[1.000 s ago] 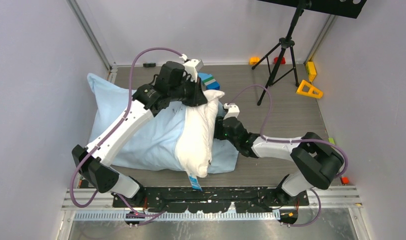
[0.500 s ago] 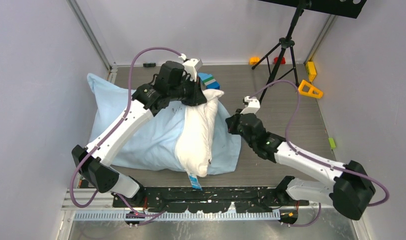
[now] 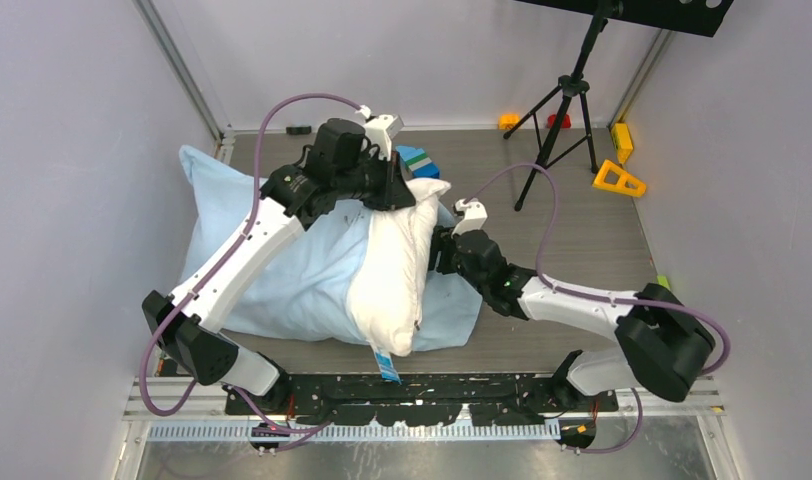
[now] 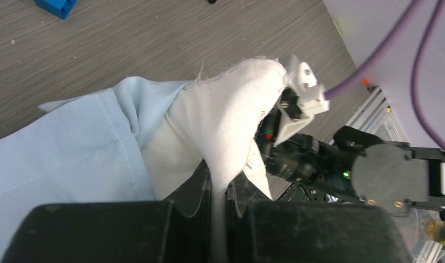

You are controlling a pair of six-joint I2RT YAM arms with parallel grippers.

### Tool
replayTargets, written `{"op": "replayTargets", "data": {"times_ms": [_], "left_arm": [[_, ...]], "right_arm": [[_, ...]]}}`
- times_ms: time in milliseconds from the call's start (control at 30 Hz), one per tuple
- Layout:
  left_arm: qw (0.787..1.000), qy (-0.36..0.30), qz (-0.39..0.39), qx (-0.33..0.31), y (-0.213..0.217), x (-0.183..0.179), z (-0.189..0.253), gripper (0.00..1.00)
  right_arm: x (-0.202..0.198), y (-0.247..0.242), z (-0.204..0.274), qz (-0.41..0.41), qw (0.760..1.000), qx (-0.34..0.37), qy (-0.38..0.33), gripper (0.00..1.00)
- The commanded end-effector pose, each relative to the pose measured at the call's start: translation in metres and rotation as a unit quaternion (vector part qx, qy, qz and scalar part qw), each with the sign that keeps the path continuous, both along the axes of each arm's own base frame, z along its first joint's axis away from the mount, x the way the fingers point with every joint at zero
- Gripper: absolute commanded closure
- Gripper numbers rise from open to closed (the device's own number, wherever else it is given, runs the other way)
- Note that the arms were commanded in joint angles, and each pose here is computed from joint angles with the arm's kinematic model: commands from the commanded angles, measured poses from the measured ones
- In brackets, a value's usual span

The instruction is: Put the pillow into the pillowcase

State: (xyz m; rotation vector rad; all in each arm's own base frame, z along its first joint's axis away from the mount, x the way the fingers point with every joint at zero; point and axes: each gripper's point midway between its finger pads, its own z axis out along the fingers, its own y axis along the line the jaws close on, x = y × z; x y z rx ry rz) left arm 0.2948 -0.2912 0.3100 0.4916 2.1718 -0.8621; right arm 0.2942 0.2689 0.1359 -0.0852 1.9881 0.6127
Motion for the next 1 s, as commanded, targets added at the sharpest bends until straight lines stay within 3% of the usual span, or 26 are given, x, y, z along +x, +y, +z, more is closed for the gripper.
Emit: {"op": "replayTargets", "data": {"times_ms": [0, 467, 633, 700, 833, 967], "left_arm": [[0.993, -0.050, -0.048, -0.092, -0.017, -0.012, 0.068, 1.00], [0.981, -0.037, -0.079, -0.172, -0.020, -0.020, 0.103, 1.00], [0.975, -0.036, -0.085, -0.200, -0.018, -0.022, 0.112, 1.00], [0.976, -0.036, -0.080, -0.199, -0.016, -0.020, 0.111, 1.00], [0.986, -0.025, -0.040, -0.161, -0.005, -0.009, 0.088, 1.00], [0.993, -0.012, 0.014, -0.119, 0.011, 0.005, 0.055, 1.00]], "right_arm": [[0.025, 0.023, 0.034, -0.004, 0.996, 0.044, -0.072, 0.36], [0.019, 0.051, 0.041, -0.018, 0.984, 0.143, -0.100, 0.29], [0.023, 0.058, 0.037, -0.028, 0.987, 0.129, -0.091, 0.30], [0.026, 0.058, 0.032, -0.038, 0.988, 0.124, -0.085, 0.39], [0.026, 0.044, 0.019, -0.071, 0.990, 0.105, -0.058, 0.84], [0.019, 0.013, 0.012, -0.114, 0.990, 0.065, -0.041, 0.99]]}}
